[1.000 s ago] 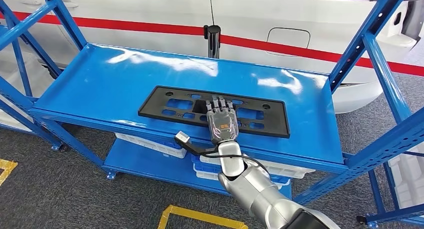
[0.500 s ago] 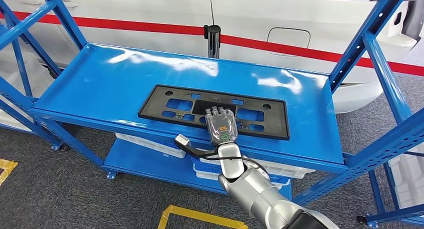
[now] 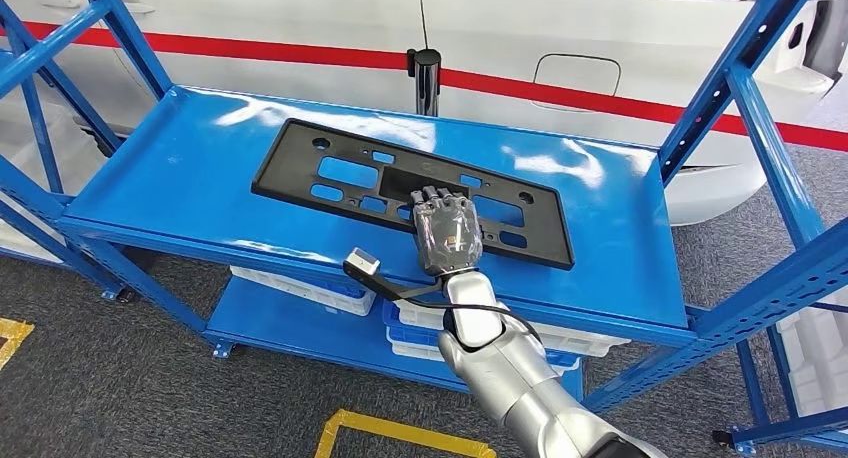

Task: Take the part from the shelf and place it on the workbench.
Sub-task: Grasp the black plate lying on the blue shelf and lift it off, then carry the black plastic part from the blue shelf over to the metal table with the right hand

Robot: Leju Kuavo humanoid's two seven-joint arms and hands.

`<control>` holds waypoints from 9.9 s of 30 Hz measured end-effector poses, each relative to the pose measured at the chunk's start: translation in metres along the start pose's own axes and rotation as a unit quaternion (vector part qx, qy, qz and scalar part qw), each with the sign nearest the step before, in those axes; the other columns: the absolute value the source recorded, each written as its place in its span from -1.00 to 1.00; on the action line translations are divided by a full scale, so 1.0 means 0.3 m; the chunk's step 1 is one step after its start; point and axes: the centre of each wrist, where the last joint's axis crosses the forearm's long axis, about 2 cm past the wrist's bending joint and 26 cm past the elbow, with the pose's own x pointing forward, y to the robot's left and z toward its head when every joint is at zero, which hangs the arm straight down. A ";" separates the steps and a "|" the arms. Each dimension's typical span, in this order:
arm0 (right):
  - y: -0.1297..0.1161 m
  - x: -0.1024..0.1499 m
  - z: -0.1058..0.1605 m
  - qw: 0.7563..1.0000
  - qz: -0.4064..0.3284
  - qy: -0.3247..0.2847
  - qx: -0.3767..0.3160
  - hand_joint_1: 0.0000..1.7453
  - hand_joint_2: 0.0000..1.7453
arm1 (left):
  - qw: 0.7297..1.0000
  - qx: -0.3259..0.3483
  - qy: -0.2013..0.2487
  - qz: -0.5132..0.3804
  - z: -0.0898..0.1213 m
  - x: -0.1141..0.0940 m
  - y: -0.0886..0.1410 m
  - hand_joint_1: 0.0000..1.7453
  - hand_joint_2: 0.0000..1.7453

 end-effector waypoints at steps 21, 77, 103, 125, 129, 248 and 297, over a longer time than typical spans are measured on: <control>-0.023 -0.013 -0.002 0.999 -0.032 -0.004 -0.017 1.00 1.00 | 1.000 0.000 -0.003 0.000 0.000 0.000 0.000 -1.00 -0.50; -0.401 -0.152 0.130 0.775 -0.605 -0.151 -0.103 1.00 1.00 | 0.999 0.008 -0.037 0.000 -0.014 -0.013 0.051 -1.00 1.00; -0.379 -0.168 0.150 0.792 -0.577 -0.169 -0.106 1.00 1.00 | 0.999 -0.005 -0.045 0.006 -0.011 -0.010 0.037 -1.00 1.00; -0.349 -0.173 0.208 0.803 -0.560 -0.176 -0.103 1.00 1.00 | 0.999 -0.009 -0.046 0.002 -0.010 -0.009 0.033 -1.00 1.00; -0.346 -0.172 0.215 0.804 -0.558 -0.176 -0.104 1.00 1.00 | 0.999 -0.010 -0.046 0.002 -0.009 -0.009 0.031 -1.00 1.00; -0.340 0.029 0.481 0.779 -0.600 -0.150 -0.098 1.00 1.00 | 0.997 -0.025 -0.062 -0.047 -0.016 -0.008 0.051 -1.00 1.00; -0.350 0.004 0.503 0.787 -0.593 -0.147 -0.087 1.00 1.00 | 0.994 -0.044 -0.089 -0.052 -0.036 0.006 0.087 -1.00 1.00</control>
